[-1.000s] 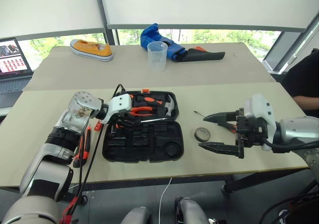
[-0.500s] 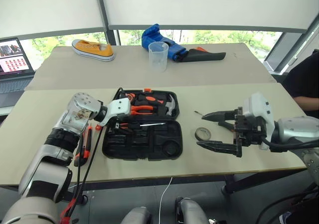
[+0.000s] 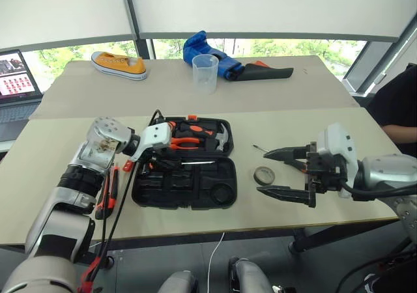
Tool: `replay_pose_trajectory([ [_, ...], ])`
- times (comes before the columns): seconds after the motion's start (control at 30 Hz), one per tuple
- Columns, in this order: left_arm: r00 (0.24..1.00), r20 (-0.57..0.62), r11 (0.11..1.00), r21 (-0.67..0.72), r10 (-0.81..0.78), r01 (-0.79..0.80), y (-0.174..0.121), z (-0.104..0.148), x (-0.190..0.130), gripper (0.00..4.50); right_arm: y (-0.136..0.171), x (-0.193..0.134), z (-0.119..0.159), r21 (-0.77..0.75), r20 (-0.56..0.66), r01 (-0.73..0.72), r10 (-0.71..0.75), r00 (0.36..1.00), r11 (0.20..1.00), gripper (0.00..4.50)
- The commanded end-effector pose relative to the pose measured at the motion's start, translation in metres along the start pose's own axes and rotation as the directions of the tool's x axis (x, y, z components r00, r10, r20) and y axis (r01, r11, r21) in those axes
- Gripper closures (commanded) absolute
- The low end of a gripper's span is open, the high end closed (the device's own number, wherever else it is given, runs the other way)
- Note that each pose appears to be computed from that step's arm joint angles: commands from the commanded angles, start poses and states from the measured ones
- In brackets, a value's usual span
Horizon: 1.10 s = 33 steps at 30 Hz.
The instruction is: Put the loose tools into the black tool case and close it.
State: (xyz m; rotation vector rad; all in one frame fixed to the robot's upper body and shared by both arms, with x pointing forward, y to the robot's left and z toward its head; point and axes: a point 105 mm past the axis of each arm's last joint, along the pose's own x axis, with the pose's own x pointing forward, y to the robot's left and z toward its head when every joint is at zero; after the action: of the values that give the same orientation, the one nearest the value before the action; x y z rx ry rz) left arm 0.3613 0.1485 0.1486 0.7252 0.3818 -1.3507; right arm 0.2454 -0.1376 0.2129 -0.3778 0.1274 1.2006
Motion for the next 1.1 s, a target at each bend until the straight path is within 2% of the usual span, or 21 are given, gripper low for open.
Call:
replay_pose_trajectory([
  [0.03,1.000,-0.008,0.998,0.059,0.021,-0.020,0.007,0.007,-0.002,4.47,0.002,-0.003,0.008,-0.044,0.022,0.005,-0.005,1.000,0.999,0.00],
  [0.4,0.992,-0.122,0.988,0.148,-0.017,0.035,-0.008,-0.019,0.020,4.47,0.005,-0.001,0.005,-0.037,0.020,0.017,-0.017,1.000,0.999,0.00],
  [0.53,0.997,-0.066,0.993,0.118,0.033,-0.025,0.004,-0.007,0.014,4.47,0.001,-0.005,-0.001,-0.023,0.006,0.058,-0.058,0.998,0.998,0.00],
  [0.57,0.999,-0.018,0.995,0.088,0.040,-0.038,0.007,0.002,0.008,4.23,-0.002,-0.008,-0.005,-0.013,-0.009,0.085,-0.085,0.996,0.996,0.00],
  [0.6,0.998,0.048,0.998,0.055,0.035,-0.037,0.008,0.013,-0.001,4.23,-0.005,-0.015,-0.012,0.012,-0.032,0.120,-0.120,0.992,0.993,0.00],
  [0.77,0.965,0.262,1.000,-0.014,-0.023,0.028,0.001,0.053,-0.035,2.48,-0.018,-0.042,-0.039,0.080,-0.124,0.258,-0.247,0.961,0.963,0.00],
  [0.83,0.934,0.350,0.995,-0.043,-0.073,0.094,-0.010,0.074,-0.050,1.83,-0.030,-0.062,-0.058,0.103,-0.195,0.337,-0.313,0.930,0.936,0.00],
  [0.9,0.906,0.398,0.985,-0.027,-0.144,0.169,-0.027,0.092,-0.054,1.05,-0.048,-0.077,-0.076,0.107,-0.257,0.419,-0.382,0.887,0.902,0.00],
  [1.0,0.880,0.430,0.974,-0.003,-0.204,0.227,-0.045,0.105,-0.051,0.03,-0.069,-0.078,-0.091,0.095,-0.307,0.458,-0.412,0.858,0.884,0.00],
  [1.1,0.878,0.430,0.972,0.002,-0.212,0.234,-0.054,0.108,-0.046,0.03,-0.088,-0.072,-0.105,0.061,-0.354,0.475,-0.426,0.832,0.878,0.00],
])
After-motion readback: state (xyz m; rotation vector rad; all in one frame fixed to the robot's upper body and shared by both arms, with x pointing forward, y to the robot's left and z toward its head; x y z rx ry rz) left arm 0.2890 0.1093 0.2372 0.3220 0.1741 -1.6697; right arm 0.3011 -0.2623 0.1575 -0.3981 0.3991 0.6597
